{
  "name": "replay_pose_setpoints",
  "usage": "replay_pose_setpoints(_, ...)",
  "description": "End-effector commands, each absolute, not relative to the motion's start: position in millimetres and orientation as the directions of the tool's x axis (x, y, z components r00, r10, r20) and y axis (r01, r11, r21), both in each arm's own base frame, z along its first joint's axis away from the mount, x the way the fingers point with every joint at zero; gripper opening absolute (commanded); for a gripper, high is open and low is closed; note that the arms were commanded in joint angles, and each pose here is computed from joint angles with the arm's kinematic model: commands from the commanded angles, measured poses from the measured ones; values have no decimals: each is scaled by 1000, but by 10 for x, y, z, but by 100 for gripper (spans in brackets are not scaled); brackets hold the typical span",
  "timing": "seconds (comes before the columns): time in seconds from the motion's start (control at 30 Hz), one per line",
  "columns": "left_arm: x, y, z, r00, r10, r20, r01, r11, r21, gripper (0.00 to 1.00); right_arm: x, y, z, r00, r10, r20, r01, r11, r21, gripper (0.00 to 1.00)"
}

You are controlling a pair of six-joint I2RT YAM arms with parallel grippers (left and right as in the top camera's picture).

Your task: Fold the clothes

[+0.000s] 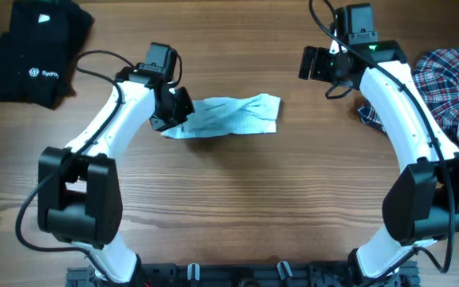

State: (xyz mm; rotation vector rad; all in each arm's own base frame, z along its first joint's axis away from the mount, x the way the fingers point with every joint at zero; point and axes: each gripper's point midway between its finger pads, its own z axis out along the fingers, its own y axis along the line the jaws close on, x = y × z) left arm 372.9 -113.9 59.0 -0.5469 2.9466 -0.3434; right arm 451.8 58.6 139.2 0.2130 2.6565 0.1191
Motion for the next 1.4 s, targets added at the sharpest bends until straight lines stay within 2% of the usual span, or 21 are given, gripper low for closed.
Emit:
replay_pose_setpoints(0.0, 3745, -889, 662, -910, -397, -117, -371, 908, -193, 5, 4507, 618, 1526, -866, 169, -470, 116, 983, 140, 100)
replay_pose_setpoints(0.03, 3732, -833, 655, -906, -408, -108, -385, 904, -187, 8, 4507, 618, 1526, -867, 168, -470, 115, 983, 140, 99)
replay_pose_setpoints(0.07, 3721, -774, 651, -902, -421, -101, -399, 899, -181, 24, 4507, 618, 1526, -866, 169, -470, 116, 983, 140, 100)
replay_pose_setpoints(0.13, 3714, -649, 642, -894, -437, -102, -419, 894, -158, 42, 4505, 618, 1525, -867, 168, -469, 115, 983, 140, 100)
replay_pose_setpoints(0.23, 3729, -480, 626, -878, -465, -115, -451, 883, -129, 80, 4486, 647, 1517, -872, 167, -460, 108, 983, 151, 100)
replay_pose_setpoints(0.27, 3733, -446, 625, -873, -473, -114, -460, 879, -129, 84, 4479, 690, 1517, -876, 165, -453, 96, 981, 172, 100)
replay_pose_setpoints(0.43, 3742, -378, 626, -864, -491, -112, -476, 869, -133, 85, 4428, 1069, 1573, -887, -6, -462, -155, 946, 285, 100)
replay_pose_setpoints(0.53, 3732, -512, 638, -883, -462, -81, -442, 878, -187, 85, 4462, 1202, 1537, -870, -84, -486, -260, 916, 306, 100)
replay_pose_setpoints(0.67, 3666, -785, 694, -909, -418, -2, -397, 866, -304, 85, 4612, 1374, 1187, -861, -153, -486, -335, 889, 313, 99)
replay_pose_setpoints(0.73, 3612, -820, 707, -911, -412, 22, -398, 863, -310, 85, 4570, 1561, 937, -864, -212, -457, -395, 848, 353, 99)
replay_pose_setpoints(0.93, 3566, -846, 714, -911, -410, 44, -402, 860, -315, 83, 4493, 1887, 454, -866, -298, -402, -449, 819, 358, 95)
replay_pose_setpoints(1.2, 3609, -843, 716, -912, -409, 25, -395, 861, -320, 84, 4416, 1893, 350, -871, -328, -367, -453, 824, 339, 81)
replay_pose_setpoints(1.37, 3658, -756, 699, -908, -419, -12, -398, 871, -287, 87, 4358, 1878, 199, -886, -332, -325, -439, 828, 350, 77)
